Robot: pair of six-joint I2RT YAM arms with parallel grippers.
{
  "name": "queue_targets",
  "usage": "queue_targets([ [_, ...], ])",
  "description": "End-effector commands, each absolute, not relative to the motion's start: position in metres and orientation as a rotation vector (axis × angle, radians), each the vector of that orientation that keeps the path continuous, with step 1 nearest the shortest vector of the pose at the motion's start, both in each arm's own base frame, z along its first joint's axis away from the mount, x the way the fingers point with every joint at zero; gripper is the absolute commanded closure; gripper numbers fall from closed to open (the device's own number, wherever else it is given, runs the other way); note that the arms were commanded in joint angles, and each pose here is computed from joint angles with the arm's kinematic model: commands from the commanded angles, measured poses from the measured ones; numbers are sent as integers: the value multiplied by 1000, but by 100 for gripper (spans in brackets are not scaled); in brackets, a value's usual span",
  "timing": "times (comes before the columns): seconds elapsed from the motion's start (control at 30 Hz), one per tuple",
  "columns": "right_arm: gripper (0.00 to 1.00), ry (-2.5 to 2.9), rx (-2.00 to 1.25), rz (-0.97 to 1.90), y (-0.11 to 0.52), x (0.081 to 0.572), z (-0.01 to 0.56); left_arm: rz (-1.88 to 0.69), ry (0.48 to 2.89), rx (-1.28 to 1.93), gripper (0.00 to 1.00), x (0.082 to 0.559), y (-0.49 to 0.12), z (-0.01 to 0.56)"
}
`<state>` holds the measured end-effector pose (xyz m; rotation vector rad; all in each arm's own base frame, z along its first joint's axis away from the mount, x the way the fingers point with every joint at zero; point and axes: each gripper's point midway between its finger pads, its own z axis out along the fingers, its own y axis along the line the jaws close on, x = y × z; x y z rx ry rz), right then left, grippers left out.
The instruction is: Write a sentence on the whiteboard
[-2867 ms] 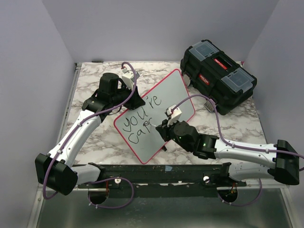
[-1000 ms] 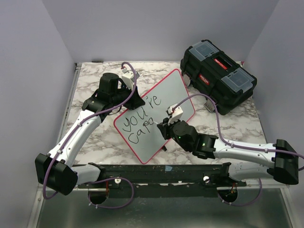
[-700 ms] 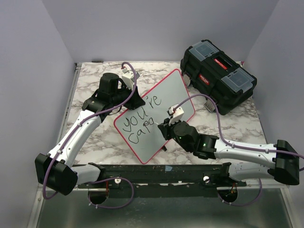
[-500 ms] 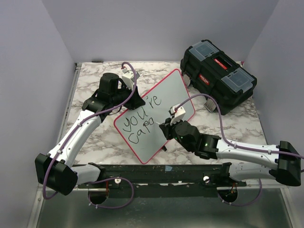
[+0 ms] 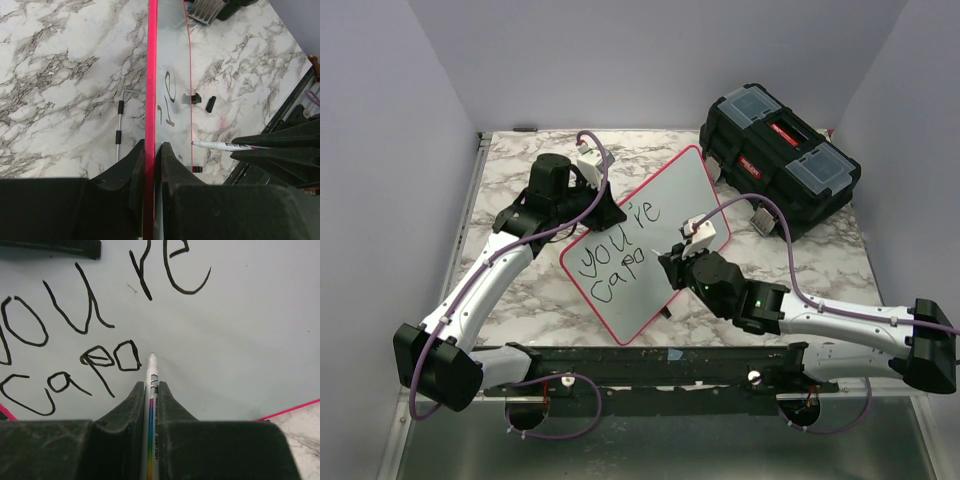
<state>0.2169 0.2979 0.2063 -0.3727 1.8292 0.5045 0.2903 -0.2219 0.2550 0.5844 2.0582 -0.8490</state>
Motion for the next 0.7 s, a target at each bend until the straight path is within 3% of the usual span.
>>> queue_targets([
  [0.0, 99, 1766, -321, 500, 305, 229, 235, -762, 2137, 673, 100, 279, -213, 225],
  [0.67, 99, 1727, -298, 447, 321, 246, 242, -757, 2135, 677, 100, 279, -214, 226],
])
